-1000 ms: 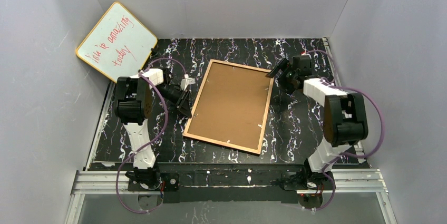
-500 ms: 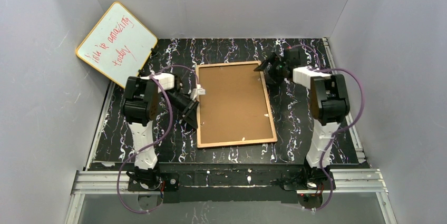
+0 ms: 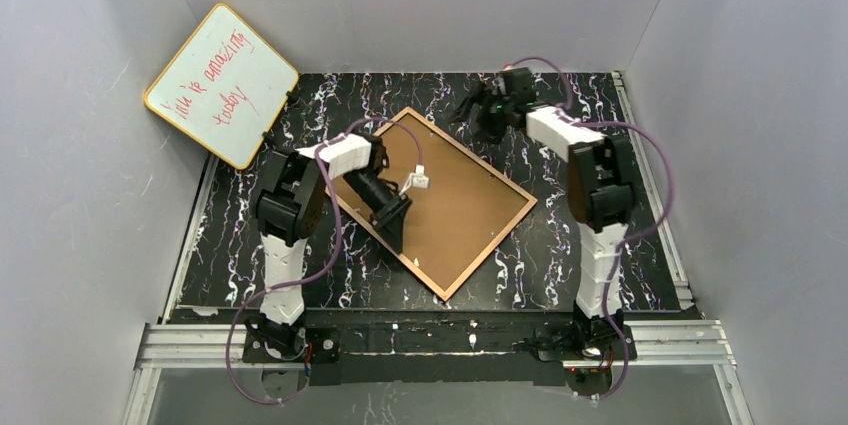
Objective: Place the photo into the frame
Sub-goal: Adjust the photo frame at the center of the board.
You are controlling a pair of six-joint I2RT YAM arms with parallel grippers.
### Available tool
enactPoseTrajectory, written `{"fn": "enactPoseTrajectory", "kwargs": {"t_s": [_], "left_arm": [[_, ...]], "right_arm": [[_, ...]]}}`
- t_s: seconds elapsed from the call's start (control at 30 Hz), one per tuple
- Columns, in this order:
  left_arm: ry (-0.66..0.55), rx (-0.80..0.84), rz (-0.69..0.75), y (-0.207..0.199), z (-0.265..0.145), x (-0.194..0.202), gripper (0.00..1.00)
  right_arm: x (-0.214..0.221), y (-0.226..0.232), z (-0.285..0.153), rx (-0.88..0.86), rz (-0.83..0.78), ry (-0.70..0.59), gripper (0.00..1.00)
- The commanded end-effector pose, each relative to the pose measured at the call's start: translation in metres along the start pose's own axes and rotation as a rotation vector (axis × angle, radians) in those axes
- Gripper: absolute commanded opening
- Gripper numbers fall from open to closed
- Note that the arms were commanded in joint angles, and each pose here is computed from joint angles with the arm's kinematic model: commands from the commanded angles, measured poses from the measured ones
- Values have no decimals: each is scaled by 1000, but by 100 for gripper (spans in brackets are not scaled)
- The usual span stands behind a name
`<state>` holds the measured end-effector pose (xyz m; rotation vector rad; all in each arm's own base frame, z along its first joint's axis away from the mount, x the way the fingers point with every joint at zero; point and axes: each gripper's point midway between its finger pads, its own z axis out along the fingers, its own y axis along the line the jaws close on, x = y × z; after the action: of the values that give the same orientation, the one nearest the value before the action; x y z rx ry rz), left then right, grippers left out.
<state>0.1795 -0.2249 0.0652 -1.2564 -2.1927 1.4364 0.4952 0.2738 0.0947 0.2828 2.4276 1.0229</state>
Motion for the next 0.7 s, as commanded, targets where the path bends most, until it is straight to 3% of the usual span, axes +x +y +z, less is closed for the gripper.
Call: {"fn": "enactPoseTrajectory", "kwargs": {"t_s": [0.0,0.13,0.27,0.37,0.5,0.67], "left_arm": [[-83,-96,138,-27,-70,-24,47],[-219,-313,122,11,-146,-47,48],[-406,-595,-57,89,-229,-55,44],[-499,-742,-146,133,-279,-40,42],[-500,-870,-217,170,-300,-17,37],[-492,-843,-252,185,-284,-3,34]], "right_arm": [[-70,-25,-99,91,26,-236,99],[-38,-44,-139,159,56,-217,99],[18,-59,-165,191,106,-144,99],[61,-67,-178,185,153,-79,99],[116,-81,-190,175,217,-1,99],[147,-85,-201,169,249,51,99]]}}
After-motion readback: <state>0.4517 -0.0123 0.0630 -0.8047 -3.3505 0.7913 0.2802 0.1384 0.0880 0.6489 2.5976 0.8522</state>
